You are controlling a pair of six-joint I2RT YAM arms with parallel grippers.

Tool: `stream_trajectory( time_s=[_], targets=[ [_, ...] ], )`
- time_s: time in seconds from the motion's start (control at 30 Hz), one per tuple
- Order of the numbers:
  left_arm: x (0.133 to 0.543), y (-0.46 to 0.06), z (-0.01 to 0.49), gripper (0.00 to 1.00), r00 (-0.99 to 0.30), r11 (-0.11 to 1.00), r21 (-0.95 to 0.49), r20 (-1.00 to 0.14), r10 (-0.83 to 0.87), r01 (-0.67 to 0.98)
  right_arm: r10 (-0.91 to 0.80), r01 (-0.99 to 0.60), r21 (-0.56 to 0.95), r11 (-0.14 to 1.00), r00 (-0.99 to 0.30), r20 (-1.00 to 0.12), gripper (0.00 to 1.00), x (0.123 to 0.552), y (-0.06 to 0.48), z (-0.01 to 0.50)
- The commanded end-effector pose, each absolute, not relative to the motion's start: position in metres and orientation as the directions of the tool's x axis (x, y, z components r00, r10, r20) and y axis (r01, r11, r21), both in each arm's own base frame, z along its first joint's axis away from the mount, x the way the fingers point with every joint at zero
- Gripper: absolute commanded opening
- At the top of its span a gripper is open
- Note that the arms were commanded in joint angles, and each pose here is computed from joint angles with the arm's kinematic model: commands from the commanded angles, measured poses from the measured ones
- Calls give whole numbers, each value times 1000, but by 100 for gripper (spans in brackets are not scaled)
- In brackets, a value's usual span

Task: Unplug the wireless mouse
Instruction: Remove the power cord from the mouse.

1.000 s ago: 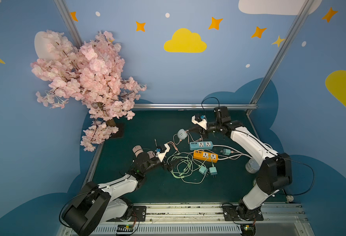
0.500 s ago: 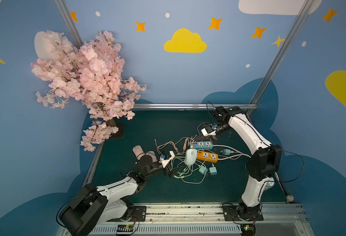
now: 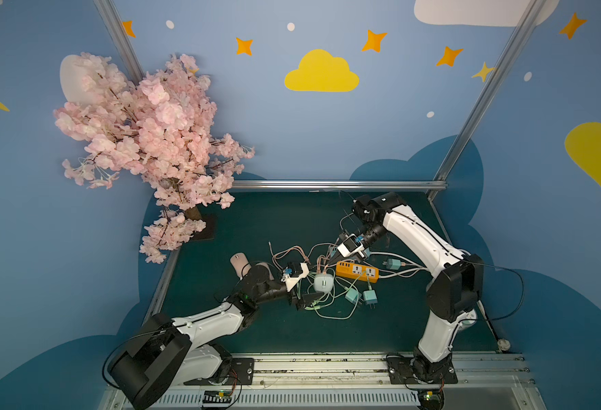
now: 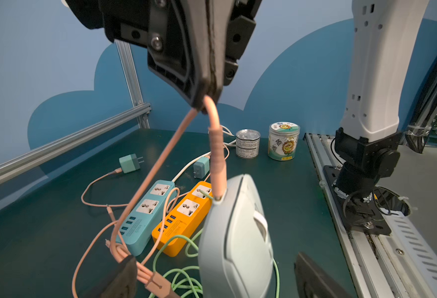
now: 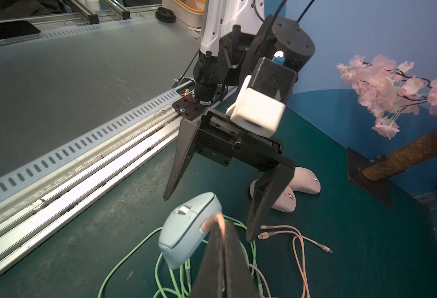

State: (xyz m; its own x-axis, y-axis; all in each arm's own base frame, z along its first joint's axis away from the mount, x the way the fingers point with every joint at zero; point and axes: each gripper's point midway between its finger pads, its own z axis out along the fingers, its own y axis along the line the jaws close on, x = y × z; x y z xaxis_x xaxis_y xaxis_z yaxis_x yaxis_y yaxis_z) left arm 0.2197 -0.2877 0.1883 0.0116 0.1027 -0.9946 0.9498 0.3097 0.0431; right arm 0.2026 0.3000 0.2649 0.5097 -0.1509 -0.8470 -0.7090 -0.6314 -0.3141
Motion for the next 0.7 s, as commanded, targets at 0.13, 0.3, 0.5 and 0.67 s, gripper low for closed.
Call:
stream_trajectory(
  time_s=[0.13, 0.3, 0.5, 0.67],
  targets=[
    [214, -293, 192, 92, -1, 261, 25, -995, 98, 965, -143, -718, -329, -613, 510, -848, 0, 193, 309, 282],
    [214, -296, 187, 86, -8, 242, 16, -995, 99, 970, -187, -734, -344, -585, 535, -824, 0, 197, 318, 283],
    [211, -302, 186, 81, -21, 200, -5, -996, 82, 980, -263, -788, -350, -507, 528, -808, 0, 217, 327, 286],
    [210, -303, 189, 79, -20, 187, -10, -998, 55, 982, -279, -810, -322, -491, 496, -822, 0, 219, 333, 290]
  ],
)
